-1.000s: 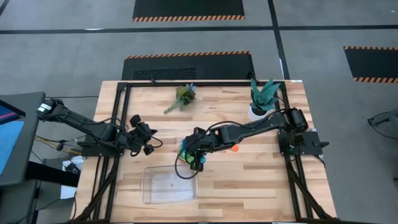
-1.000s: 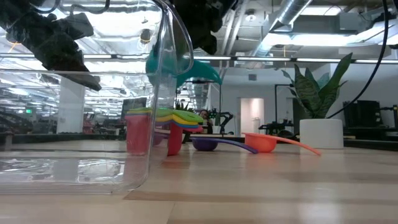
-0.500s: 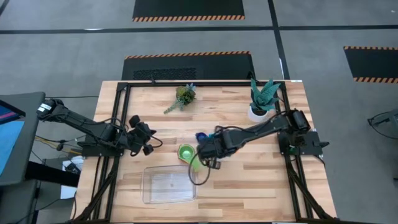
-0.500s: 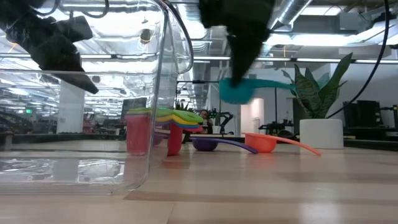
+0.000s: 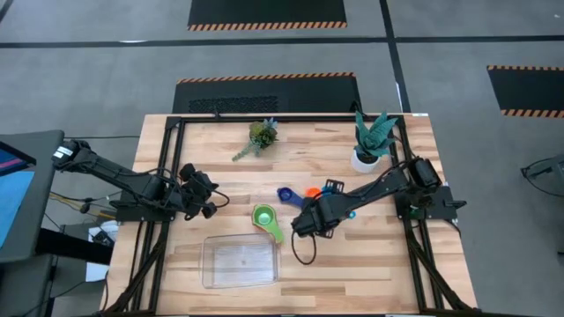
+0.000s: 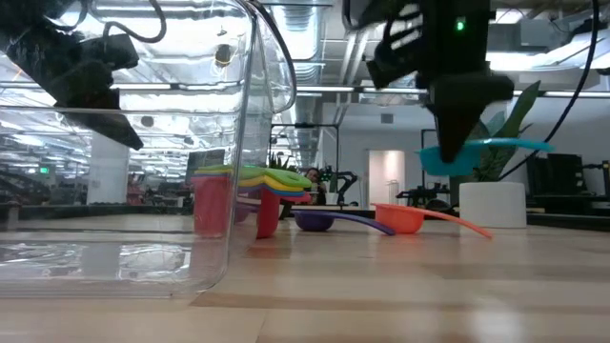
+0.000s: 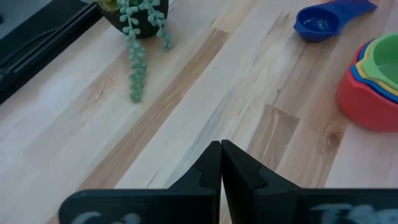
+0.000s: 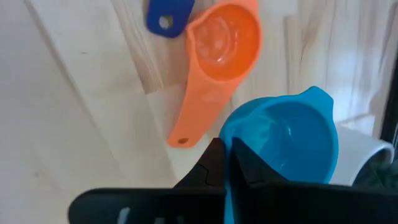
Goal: Nest measuring cups in basket
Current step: Stack the light blue measuring cup on the green measuring cup
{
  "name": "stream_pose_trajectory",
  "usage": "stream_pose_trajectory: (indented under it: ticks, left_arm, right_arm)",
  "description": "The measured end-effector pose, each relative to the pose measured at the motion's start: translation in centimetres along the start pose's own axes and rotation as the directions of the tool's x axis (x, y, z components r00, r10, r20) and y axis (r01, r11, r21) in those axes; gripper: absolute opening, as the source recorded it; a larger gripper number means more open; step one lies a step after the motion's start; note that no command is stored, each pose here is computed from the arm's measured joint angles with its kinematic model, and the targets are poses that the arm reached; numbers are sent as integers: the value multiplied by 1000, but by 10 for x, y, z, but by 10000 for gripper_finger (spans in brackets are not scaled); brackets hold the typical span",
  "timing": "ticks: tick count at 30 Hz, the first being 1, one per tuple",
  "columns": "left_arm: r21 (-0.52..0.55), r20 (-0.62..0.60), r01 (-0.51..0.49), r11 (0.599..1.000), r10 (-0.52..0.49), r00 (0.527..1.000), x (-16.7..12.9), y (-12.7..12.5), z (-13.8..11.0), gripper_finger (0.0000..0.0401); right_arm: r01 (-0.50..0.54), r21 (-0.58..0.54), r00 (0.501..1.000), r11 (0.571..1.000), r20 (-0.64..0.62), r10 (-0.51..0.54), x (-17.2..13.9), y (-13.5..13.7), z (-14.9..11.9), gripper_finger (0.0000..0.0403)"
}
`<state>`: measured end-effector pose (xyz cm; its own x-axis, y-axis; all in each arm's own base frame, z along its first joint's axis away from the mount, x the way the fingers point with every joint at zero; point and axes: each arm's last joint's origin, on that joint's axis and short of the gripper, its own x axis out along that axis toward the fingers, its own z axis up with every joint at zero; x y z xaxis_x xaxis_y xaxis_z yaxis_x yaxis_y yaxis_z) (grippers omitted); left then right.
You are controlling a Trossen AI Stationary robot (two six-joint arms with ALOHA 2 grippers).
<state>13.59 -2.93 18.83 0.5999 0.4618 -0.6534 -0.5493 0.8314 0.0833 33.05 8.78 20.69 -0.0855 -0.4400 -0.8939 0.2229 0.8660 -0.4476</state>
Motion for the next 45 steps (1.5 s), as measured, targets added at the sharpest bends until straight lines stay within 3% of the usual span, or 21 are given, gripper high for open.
stream_pose_trajectory:
  ticks: [8, 16, 27, 37, 45]
  left_arm:
    - [-2, 12, -12, 1000, 12, 1000, 0, 0, 0, 0]
    - [-12, 45, -42, 999, 42, 998, 0, 1, 2, 0]
    - [-25, 40, -37, 999, 38, 998, 0, 1, 2, 0]
    - [-25, 40, -37, 999, 38, 998, 0, 1, 2, 0]
    - [-22, 40, -38, 999, 39, 998, 0, 1, 2, 0]
  right_arm:
    - [-66, -1, 996, 998, 61, 66, 11, 7, 6, 7]
    - [-277, -58, 936, 959, 211, 283, 9, 17, 28, 7]
    - [-422, -54, 891, 905, 160, 425, 29, 20, 28, 7]
    - [-426, -44, 885, 904, 185, 427, 33, 22, 29, 8]
    - [-316, -104, 902, 943, 276, 332, 10, 13, 41, 8]
